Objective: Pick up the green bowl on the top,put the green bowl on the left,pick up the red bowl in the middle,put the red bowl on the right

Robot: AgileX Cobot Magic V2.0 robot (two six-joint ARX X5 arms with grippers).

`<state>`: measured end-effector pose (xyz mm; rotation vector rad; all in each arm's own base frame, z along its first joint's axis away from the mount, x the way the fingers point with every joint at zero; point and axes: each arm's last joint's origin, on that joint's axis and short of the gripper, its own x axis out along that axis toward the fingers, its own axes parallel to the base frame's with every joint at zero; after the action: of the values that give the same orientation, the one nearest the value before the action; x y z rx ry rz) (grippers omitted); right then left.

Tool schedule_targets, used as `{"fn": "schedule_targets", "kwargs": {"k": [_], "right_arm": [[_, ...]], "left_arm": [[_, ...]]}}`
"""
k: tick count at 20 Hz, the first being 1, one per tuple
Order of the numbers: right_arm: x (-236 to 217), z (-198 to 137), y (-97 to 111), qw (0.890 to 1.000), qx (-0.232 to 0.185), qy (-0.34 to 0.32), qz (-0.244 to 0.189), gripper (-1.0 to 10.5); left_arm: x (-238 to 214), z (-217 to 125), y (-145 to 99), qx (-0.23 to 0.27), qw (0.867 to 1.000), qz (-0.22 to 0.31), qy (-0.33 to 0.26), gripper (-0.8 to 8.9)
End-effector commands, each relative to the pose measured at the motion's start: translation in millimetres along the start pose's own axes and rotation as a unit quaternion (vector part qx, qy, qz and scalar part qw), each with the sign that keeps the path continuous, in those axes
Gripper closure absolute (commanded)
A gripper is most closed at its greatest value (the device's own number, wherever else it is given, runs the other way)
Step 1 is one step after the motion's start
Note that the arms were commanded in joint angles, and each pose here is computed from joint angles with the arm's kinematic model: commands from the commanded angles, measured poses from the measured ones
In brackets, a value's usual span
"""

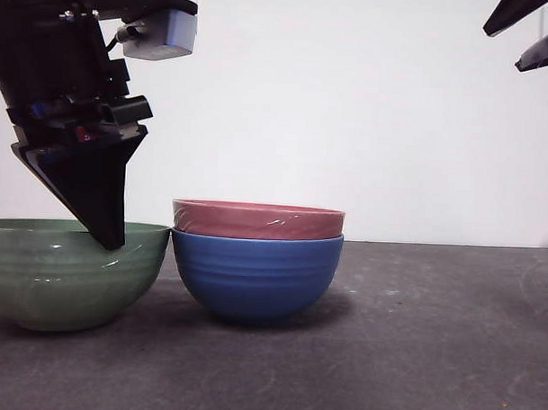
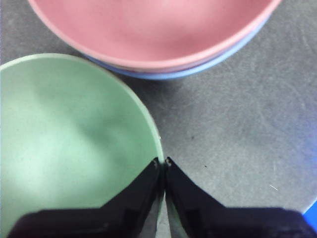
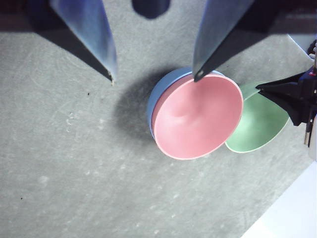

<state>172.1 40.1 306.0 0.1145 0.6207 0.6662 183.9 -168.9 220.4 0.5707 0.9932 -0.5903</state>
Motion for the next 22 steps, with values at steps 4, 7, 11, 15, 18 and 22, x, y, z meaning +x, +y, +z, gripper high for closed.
{"fn": "schedule_targets", "kwargs": {"k": [4,7,11,15,18,22], "right_arm": [[0,2,1,1.000,0.000,-0.003,0.003,6.9],[0,3,2,1.000,-0.006,-0.011,0.004,6.9],[9,17,16,0.999,-0.036,-0.004,0.025,6.6],[40,39,42,0.991,-0.094,0.062,0.077,6.3],[76,53,69,0.975,-0.160,0.134,0.080,6.4],[125,56,104,0.949,-0.233,0.199,0.079,6.4]], "left_arm": [[2,-4,-1,-0.013,1.000,-0.011,0.020,4.88],[-1,-4,0,-0.029,0.999,-0.011,0.020,4.94],[-39,-2,6,-0.060,0.998,-0.009,-0.020,4.94],[-98,-8,19,-0.098,0.988,-0.007,-0.117,4.94],[-136,-21,34,-0.125,0.980,0.004,-0.157,4.93],[-153,-48,58,-0.172,0.975,0.058,-0.128,4.93]]}}
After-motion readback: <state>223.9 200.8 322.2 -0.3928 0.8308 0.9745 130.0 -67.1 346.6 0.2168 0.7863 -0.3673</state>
